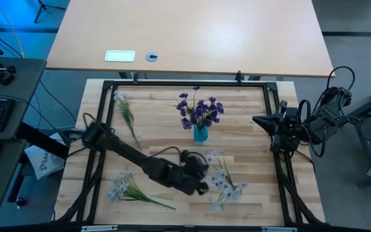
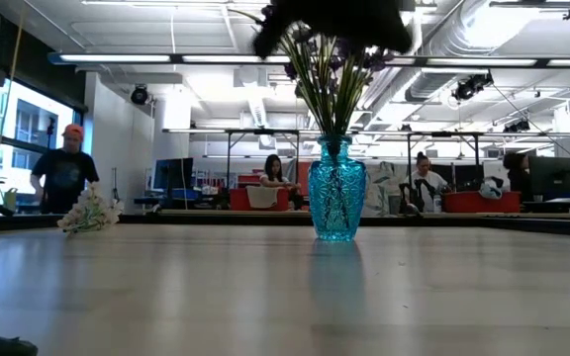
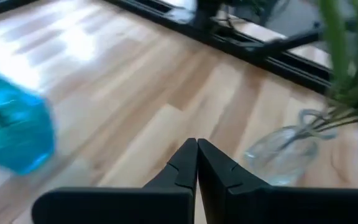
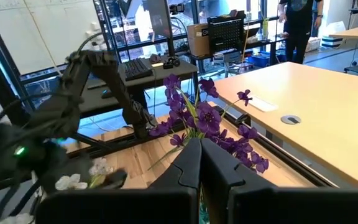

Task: Sort flowers into vase by color
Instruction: Put the top white flowers into the transparent crystal vase

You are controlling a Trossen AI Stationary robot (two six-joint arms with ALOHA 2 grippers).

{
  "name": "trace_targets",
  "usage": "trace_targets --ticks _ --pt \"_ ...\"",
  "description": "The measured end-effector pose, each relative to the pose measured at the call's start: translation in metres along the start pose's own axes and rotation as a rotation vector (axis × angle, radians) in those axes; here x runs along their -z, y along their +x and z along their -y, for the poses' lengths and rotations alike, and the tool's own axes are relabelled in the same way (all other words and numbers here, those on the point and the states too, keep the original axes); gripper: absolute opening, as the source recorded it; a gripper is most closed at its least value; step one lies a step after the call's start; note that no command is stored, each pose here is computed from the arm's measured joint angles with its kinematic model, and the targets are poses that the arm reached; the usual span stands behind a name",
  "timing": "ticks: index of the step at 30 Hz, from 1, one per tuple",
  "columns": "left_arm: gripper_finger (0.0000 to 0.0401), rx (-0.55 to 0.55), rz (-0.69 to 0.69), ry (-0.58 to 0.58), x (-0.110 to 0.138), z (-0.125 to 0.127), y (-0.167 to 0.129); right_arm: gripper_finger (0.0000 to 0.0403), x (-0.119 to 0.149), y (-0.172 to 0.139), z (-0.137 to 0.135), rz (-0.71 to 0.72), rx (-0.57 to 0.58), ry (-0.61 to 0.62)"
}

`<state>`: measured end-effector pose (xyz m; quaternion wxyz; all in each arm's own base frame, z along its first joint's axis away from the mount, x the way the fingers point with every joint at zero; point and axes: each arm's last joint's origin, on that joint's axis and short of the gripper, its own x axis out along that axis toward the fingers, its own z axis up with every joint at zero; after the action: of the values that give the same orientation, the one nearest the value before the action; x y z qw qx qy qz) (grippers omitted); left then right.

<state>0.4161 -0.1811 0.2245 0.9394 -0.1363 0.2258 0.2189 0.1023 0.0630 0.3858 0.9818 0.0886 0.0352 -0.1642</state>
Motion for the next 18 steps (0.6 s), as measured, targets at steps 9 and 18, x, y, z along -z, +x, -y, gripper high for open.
trace_targets --ticks 9,18 --pt "0.0 -0.012 0.014 -0.096 0.018 -0.074 -0.086 0.0 0.001 0.0 -0.001 -0.022 -0.041 0.001" --pt "0.0 -0.253 -0.182 -0.409 0.051 -0.183 -0.138 0.0 0.004 0.001 -0.001 -0.032 -0.024 0.056"
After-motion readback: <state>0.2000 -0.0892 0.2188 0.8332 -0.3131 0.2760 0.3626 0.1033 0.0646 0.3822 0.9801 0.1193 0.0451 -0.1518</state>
